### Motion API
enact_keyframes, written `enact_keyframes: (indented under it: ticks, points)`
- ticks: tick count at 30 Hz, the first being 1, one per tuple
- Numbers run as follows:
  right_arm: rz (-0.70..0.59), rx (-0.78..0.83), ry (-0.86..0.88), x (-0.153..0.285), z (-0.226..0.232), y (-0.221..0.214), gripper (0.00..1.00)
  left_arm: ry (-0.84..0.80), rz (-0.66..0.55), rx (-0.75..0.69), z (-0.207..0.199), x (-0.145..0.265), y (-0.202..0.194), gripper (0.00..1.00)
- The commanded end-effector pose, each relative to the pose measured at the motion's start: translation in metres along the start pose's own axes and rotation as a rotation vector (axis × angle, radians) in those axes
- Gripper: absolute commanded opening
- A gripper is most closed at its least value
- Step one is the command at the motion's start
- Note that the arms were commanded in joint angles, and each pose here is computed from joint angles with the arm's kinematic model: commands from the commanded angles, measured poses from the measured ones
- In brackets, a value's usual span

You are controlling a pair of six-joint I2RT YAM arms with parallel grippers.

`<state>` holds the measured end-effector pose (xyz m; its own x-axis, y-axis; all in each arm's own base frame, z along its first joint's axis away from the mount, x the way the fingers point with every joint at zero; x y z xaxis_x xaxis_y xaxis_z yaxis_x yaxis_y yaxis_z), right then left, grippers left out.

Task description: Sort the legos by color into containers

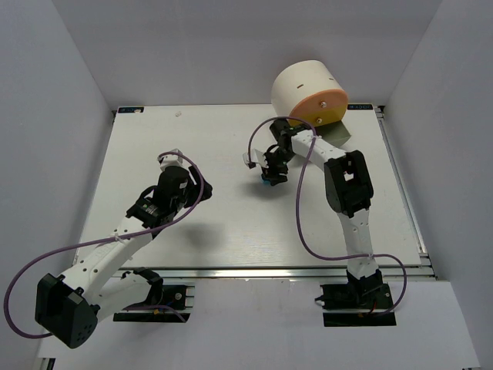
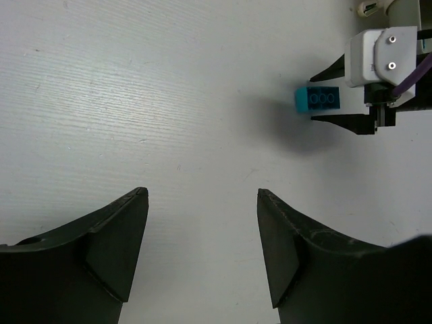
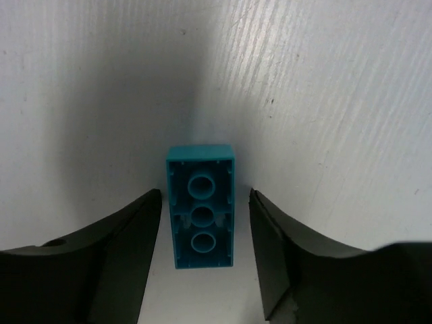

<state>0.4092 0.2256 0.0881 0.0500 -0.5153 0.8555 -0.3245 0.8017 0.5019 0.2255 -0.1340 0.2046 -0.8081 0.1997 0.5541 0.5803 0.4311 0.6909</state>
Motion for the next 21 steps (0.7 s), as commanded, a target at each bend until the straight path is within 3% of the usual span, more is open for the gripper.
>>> enact_keyframes:
  ticks: [1, 2, 3, 9, 14, 17, 21]
  points:
    - [0.025, -0.018, -0.009, -0.003, -0.002, -0.003, 0.59, -0.036, -0.017, 0.017, -0.007, 0.003, 0.006, 0.75]
    - [0.022, -0.019, -0.003, -0.003, 0.000, -0.002, 0.52, -0.035, -0.020, 0.017, -0.007, 0.003, 0.006, 0.75]
    - [0.011, -0.011, 0.000, 0.000, 0.001, 0.001, 0.39, -0.033, -0.017, 0.018, -0.006, 0.003, 0.005, 0.75]
    - [-0.121, 0.005, -0.035, 0.044, 0.008, 0.036, 0.05, -0.044, -0.020, 0.026, -0.007, 0.002, 0.004, 0.75]
    - [-0.197, -0.061, -0.226, 0.113, 0.011, 0.071, 0.00, -0.055, -0.017, 0.032, -0.007, 0.001, 0.002, 0.75]
    - [-0.141, -0.073, -0.350, 0.138, 0.013, 0.063, 0.00, -0.062, -0.013, 0.034, -0.007, -0.001, 0.000, 0.75]
    - [0.031, -0.103, -0.448, 0.157, 0.011, 0.018, 0.00, -0.079, -0.005, 0.038, -0.009, -0.003, -0.002, 0.75]
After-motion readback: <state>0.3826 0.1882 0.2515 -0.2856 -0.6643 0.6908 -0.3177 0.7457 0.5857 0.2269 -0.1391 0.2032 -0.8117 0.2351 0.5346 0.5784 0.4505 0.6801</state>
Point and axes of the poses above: each gripper's point midway between its finger pads, its own x axis back along the fingers, its own z axis along the line the jaws close on, y = z × x, the point moved 7 cm from there along x, back along the fingers, and after that the axes turned 2 degrees about x, right-handed, at the moved point
